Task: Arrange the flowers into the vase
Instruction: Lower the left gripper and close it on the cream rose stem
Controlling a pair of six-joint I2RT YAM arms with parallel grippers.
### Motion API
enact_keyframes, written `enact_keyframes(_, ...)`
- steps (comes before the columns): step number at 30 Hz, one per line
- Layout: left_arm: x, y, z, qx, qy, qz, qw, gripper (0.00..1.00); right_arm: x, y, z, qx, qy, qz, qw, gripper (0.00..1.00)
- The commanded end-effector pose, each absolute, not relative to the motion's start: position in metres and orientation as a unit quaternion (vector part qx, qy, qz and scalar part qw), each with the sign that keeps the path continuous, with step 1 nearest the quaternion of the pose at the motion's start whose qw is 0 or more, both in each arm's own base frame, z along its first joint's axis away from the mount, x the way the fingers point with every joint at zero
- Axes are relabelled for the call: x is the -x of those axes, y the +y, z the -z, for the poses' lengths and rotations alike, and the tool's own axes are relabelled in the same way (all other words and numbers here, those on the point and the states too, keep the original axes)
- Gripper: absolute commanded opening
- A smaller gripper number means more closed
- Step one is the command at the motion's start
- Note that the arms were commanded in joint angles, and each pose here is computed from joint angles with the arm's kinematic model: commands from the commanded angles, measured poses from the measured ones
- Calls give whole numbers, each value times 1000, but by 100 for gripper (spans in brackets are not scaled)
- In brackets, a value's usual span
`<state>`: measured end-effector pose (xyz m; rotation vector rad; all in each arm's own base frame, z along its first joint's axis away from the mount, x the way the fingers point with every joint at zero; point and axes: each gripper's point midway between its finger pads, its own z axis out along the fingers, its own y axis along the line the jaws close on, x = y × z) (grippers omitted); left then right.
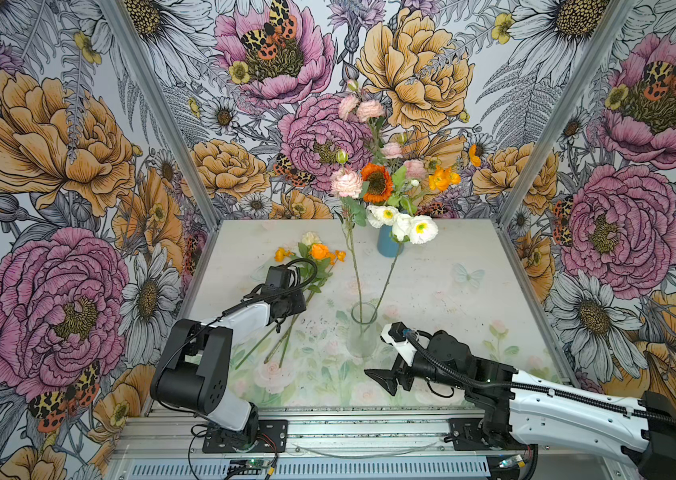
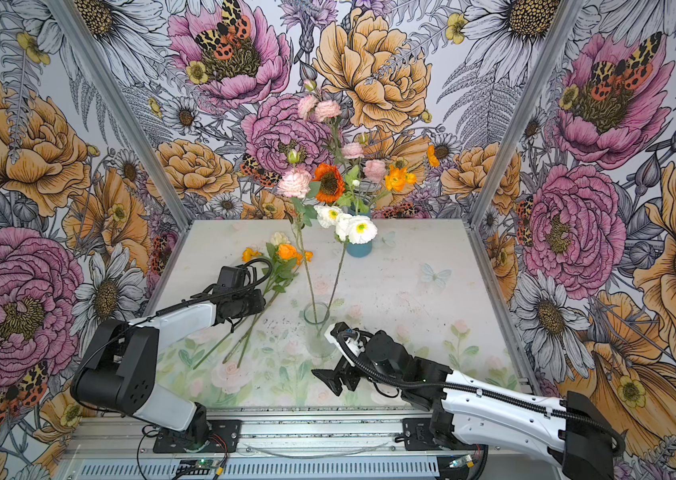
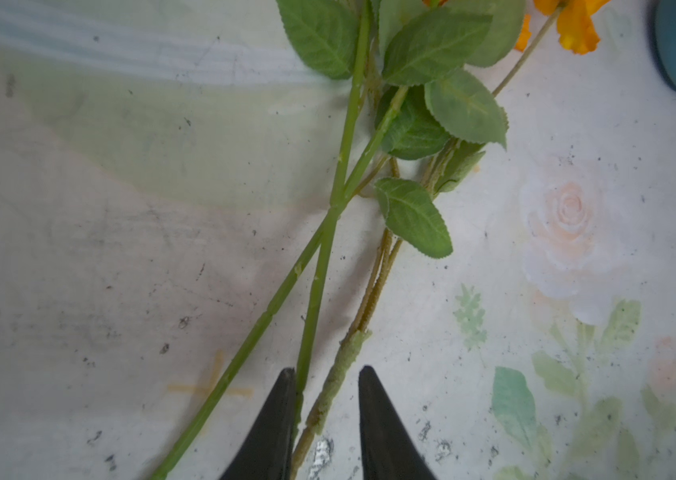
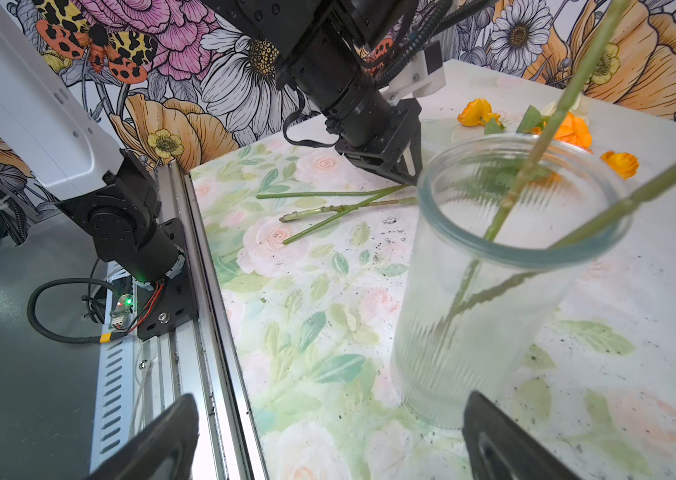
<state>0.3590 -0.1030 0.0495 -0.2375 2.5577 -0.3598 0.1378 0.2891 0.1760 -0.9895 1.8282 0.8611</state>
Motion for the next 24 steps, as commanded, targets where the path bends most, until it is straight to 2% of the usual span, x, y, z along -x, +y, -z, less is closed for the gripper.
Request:
enact_keyframes(1, -375, -105, -60, 85, 943, 126, 296, 26, -137, 292, -189, 394, 721, -357, 444, 100)
enact_keyframes(5, -377, -105, -56, 82, 945, 121, 292, 21, -137, 292, -189, 396, 722, -354, 445, 99)
enact_keyframes(14, -376, -104, -40, 74, 953, 109, 274, 20, -136, 291, -188, 398, 722, -353, 442, 100)
enact_keyframes(18, -376, -105, -42, 72, 952, 112, 275, 0, -137, 291, -189, 396, 722, -353, 443, 99)
enact_keyframes(24, -372, -105, -67, 68, 944, 121, 299, 0, -137, 292, -188, 397, 722, -353, 442, 100)
